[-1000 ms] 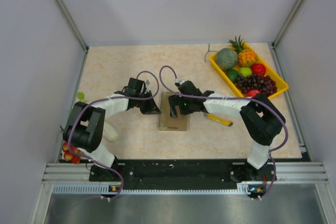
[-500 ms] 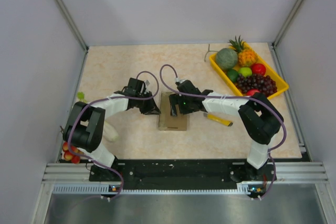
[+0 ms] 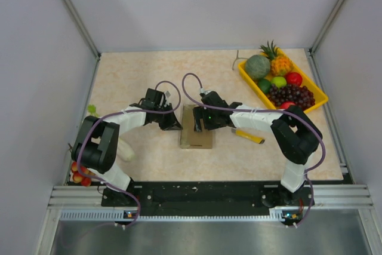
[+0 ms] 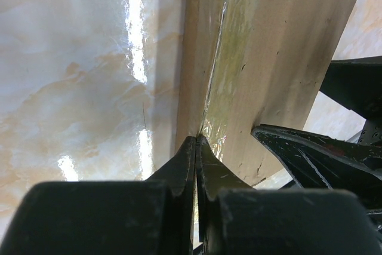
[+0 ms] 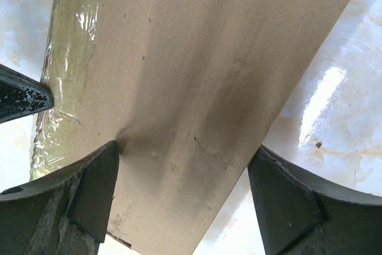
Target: Unpack the express box
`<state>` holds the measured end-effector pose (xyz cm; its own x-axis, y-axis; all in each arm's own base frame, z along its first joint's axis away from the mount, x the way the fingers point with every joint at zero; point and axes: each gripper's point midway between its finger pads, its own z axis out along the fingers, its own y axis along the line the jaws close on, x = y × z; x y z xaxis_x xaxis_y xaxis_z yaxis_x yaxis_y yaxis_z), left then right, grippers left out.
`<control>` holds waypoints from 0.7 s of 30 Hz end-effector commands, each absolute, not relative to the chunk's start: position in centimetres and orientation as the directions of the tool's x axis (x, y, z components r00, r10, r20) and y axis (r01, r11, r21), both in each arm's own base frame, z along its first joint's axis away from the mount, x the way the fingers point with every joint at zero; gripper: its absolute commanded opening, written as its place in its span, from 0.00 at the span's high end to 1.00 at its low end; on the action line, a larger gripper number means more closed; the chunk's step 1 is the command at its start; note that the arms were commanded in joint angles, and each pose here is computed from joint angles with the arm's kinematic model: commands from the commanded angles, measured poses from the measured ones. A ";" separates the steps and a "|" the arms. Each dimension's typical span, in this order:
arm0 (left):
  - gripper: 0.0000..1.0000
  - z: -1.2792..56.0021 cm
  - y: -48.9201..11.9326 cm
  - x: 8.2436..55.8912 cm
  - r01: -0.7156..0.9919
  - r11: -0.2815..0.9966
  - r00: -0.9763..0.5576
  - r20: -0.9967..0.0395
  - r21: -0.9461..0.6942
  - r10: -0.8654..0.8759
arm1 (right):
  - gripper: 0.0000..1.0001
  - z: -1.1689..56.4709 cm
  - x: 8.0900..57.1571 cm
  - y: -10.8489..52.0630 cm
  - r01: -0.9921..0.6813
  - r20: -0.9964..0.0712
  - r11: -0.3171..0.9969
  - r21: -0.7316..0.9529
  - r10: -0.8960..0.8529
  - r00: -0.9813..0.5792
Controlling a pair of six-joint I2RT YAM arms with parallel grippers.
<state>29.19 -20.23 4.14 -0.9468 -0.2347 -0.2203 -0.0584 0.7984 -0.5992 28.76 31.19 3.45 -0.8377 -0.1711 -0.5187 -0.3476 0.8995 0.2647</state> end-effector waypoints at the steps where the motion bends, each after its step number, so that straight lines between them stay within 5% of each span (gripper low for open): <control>1: 1.00 1.1 -16.4 27.6 -0.135 0.888 -0.950 -0.197 -0.439 -0.242 | 0.22 0.6 27.5 29.7 -0.336 -0.457 0.921 0.198 -0.216 -0.863; 21: 0.91 1.4 -16.8 27.7 -0.130 0.868 -0.950 -0.190 -0.480 -0.247 | 0.23 0.6 27.5 29.7 -0.332 -0.453 0.922 0.197 -0.215 -0.865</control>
